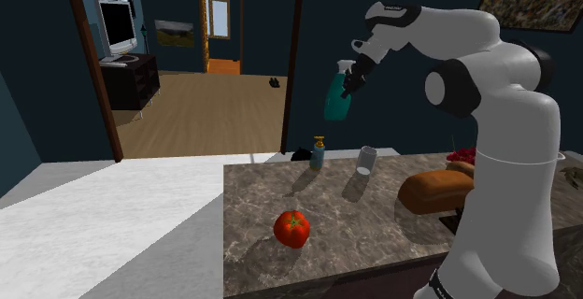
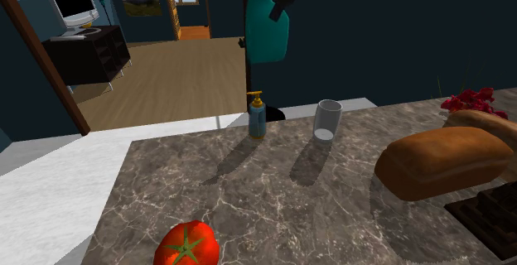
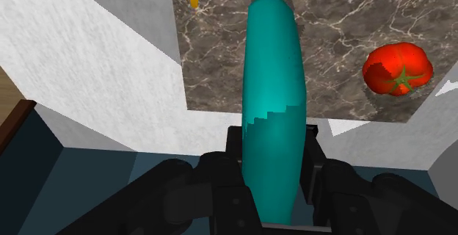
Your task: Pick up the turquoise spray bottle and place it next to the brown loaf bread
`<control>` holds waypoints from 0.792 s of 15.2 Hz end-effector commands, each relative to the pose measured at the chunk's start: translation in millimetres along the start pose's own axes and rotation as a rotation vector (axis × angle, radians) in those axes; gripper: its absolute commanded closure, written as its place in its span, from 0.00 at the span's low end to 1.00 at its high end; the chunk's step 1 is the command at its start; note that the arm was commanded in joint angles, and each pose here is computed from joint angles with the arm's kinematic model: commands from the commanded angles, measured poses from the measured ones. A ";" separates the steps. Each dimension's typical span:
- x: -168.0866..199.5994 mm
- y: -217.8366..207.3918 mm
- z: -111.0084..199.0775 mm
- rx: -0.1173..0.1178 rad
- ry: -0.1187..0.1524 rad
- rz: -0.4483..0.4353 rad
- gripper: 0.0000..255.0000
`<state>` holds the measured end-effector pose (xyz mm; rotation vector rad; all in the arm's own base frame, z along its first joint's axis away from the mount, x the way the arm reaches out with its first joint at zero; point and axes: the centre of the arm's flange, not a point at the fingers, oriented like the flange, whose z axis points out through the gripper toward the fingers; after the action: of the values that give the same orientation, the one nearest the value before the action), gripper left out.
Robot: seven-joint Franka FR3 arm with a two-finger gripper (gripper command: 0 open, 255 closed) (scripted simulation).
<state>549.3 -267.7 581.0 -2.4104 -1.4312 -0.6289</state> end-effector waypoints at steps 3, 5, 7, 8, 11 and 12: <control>-16.7 -6.5 -20.7 0.000 0.000 0.000 1.00; -38.9 -13.0 -33.4 0.000 0.000 0.000 1.00; -61.1 -19.5 -46.1 0.000 0.000 0.000 1.00; -72.2 -22.8 -52.5 0.000 0.000 0.000 1.00; -105.5 -32.5 -71.6 0.000 0.000 0.000 1.00; -116.6 -35.8 -77.9 0.000 0.000 0.000 1.00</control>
<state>459.8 -362.4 593.1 -2.4120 -1.4299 -0.6287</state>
